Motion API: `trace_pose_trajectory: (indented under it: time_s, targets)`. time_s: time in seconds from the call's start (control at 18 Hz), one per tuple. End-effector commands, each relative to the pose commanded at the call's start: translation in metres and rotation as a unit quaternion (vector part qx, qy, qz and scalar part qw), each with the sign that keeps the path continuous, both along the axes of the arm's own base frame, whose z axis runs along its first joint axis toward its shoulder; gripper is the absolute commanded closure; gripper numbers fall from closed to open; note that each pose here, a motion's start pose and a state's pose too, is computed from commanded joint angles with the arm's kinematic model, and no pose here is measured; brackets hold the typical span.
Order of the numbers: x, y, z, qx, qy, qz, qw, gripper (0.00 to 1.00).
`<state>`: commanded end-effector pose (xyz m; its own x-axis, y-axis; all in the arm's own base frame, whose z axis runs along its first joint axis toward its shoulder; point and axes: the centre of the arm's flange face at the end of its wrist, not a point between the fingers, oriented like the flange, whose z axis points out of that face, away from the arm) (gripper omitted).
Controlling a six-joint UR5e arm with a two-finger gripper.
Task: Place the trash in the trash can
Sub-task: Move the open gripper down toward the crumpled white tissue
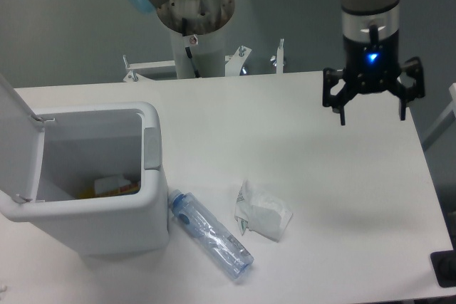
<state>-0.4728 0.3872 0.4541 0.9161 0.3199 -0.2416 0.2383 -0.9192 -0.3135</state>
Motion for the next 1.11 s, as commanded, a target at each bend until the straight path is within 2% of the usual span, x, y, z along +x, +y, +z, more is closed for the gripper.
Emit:
trace_pose_trajectory:
  time_s: [0.22, 0.44, 0.56, 0.72, 0.89, 1.11]
  targets:
    - [0.014, 0.018, -0.023, -0.006, -0.022, -0.013, 0.9996, 0.0]
    - [0.018, 0.047, -0.071, 0.005, -0.083, 0.027, 0.9962, 0.0]
    - [0.019, 0.059, -0.089, 0.01, -0.104, 0.033, 0.9939, 0.0]
    - [0.015, 0.067, -0.111, 0.024, -0.136, 0.055, 0.9889, 0.0]
    - [0.013, 0.072, -0.126, 0.035, -0.16, 0.058, 0.9848, 0.0]
    - [0.018, 0.079, -0.153, 0.024, -0.182, 0.069, 0.9807, 0.0]
